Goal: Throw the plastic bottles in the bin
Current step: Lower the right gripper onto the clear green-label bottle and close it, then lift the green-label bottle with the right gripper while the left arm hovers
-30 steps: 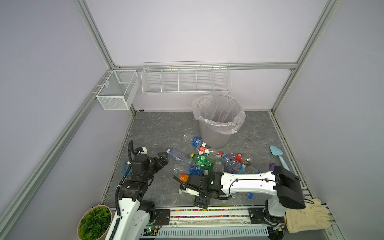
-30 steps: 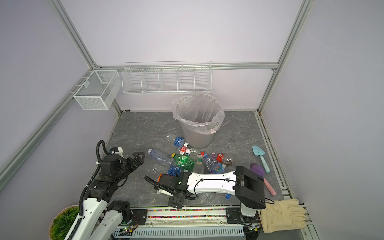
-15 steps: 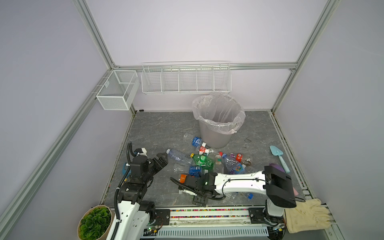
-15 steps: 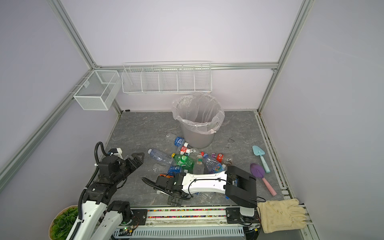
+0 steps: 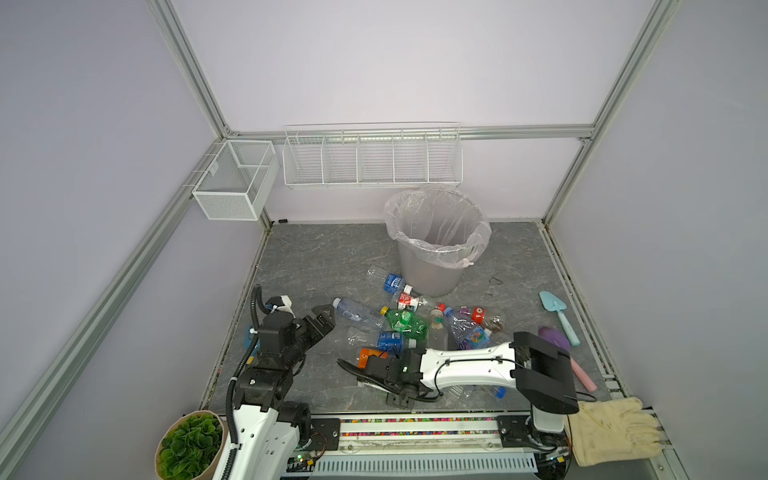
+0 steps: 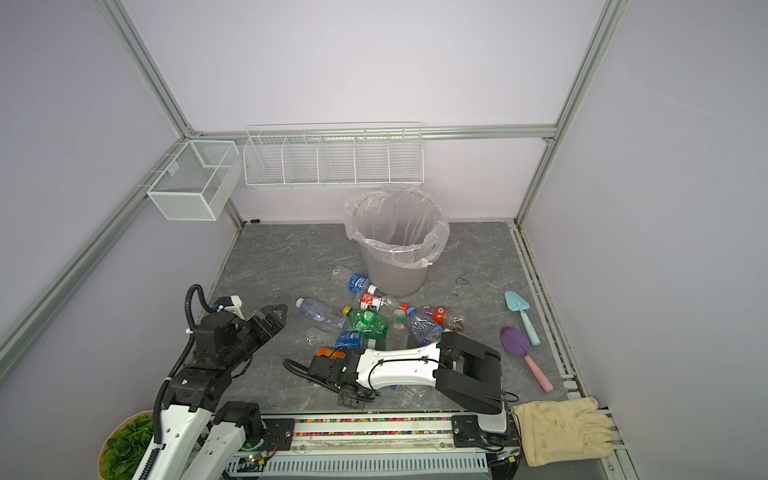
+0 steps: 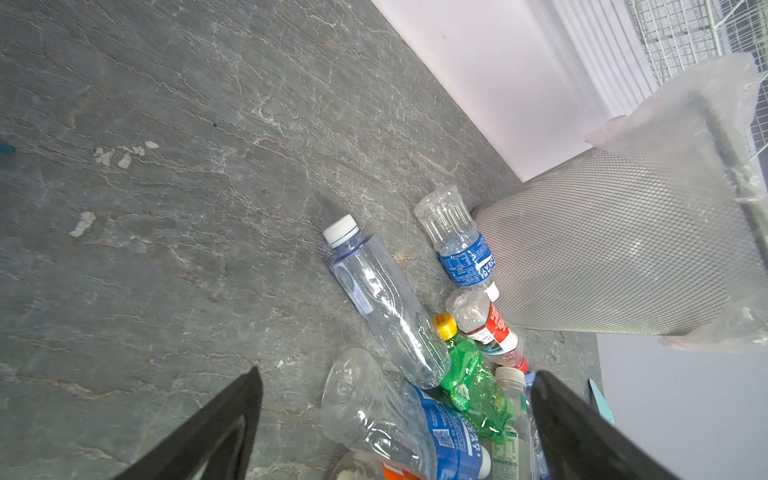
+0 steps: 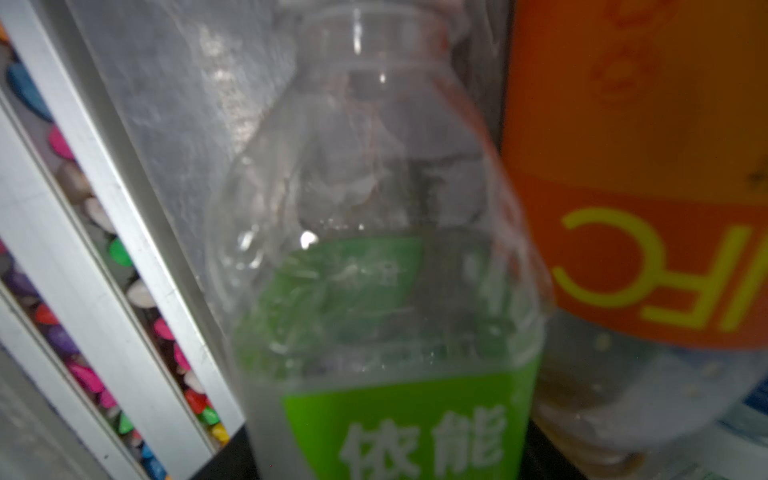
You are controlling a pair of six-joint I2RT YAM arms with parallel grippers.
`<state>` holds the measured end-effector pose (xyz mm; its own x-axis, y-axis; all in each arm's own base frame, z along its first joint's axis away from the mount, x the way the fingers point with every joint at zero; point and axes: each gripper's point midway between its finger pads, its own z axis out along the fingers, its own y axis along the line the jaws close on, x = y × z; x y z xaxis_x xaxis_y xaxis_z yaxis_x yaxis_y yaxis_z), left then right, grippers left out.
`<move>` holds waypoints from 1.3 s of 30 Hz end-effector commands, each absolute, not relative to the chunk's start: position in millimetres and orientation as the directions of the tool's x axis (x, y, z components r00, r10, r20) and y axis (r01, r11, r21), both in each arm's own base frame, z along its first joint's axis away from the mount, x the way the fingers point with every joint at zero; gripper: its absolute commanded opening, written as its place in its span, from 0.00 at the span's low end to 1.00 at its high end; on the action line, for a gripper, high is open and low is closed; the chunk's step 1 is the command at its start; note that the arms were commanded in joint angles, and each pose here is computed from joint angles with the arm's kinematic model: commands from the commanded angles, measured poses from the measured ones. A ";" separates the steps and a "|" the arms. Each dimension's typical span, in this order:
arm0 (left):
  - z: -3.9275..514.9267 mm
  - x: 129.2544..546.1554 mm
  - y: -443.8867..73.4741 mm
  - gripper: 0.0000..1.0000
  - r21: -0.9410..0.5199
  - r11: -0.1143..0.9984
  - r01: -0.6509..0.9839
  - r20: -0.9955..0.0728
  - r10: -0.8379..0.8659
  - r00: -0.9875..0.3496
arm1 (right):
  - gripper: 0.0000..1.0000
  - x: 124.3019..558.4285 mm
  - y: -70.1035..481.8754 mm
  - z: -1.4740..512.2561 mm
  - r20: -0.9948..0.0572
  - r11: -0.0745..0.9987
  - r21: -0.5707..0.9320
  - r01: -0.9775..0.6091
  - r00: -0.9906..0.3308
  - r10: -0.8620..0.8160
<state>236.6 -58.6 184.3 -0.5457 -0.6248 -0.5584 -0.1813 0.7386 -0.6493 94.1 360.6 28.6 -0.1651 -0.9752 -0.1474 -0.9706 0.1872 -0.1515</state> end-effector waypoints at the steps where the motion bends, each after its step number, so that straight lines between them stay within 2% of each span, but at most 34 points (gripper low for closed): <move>1: 201.9 235.1 -52.5 1.00 -0.655 0.733 -0.186 -0.574 -0.642 -0.509 | 0.58 92.5 360.7 33.2 -0.137 0.174 -0.168 -0.970 -0.152 -0.979; 4: 203.9 234.3 -52.2 1.00 -0.654 0.734 -0.184 -0.577 -0.641 -0.507 | 0.49 92.5 362.1 37.0 -0.144 0.171 -0.179 -0.969 -0.146 -0.979; 8: 208.8 233.5 -51.4 0.99 -0.652 0.738 -0.177 -0.586 -0.638 -0.500 | 0.46 91.3 362.9 49.7 -0.163 0.167 -0.192 -0.967 -0.136 -0.977; 16: 224.1 235.1 -51.7 0.99 -0.663 0.733 -0.153 -0.600 -0.641 -0.479 | 0.44 80.1 368.9 105.8 -0.298 0.149 -0.179 -0.973 -0.090 -0.950; 27: 236.3 232.8 -55.0 0.99 -0.678 0.725 -0.117 -0.605 -0.642 -0.470 | 0.43 90.6 365.2 179.2 -0.468 0.182 -0.244 -0.953 -0.048 -0.882; 31: 236.9 231.5 -53.9 0.98 -0.677 0.726 -0.118 -0.608 -0.643 -0.465 | 0.43 73.1 366.9 163.7 -0.447 0.112 -0.167 -0.980 -0.026 -0.894; 33: 237.5 231.1 -53.5 0.98 -0.678 0.726 -0.118 -0.609 -0.644 -0.462 | 0.43 58.0 365.1 137.2 -0.380 0.066 -0.110 -0.992 -0.020 -0.925; 35: 237.9 230.6 -53.2 0.98 -0.677 0.727 -0.118 -0.611 -0.643 -0.461 | 0.38 53.6 362.6 119.8 -0.329 0.061 -0.111 -0.992 -0.021 -0.944; 39: 236.9 229.9 -53.1 0.98 -0.676 0.727 -0.122 -0.609 -0.643 -0.465 | 0.38 38.8 364.4 116.5 -0.365 0.034 -0.062 -0.998 -0.009 -0.931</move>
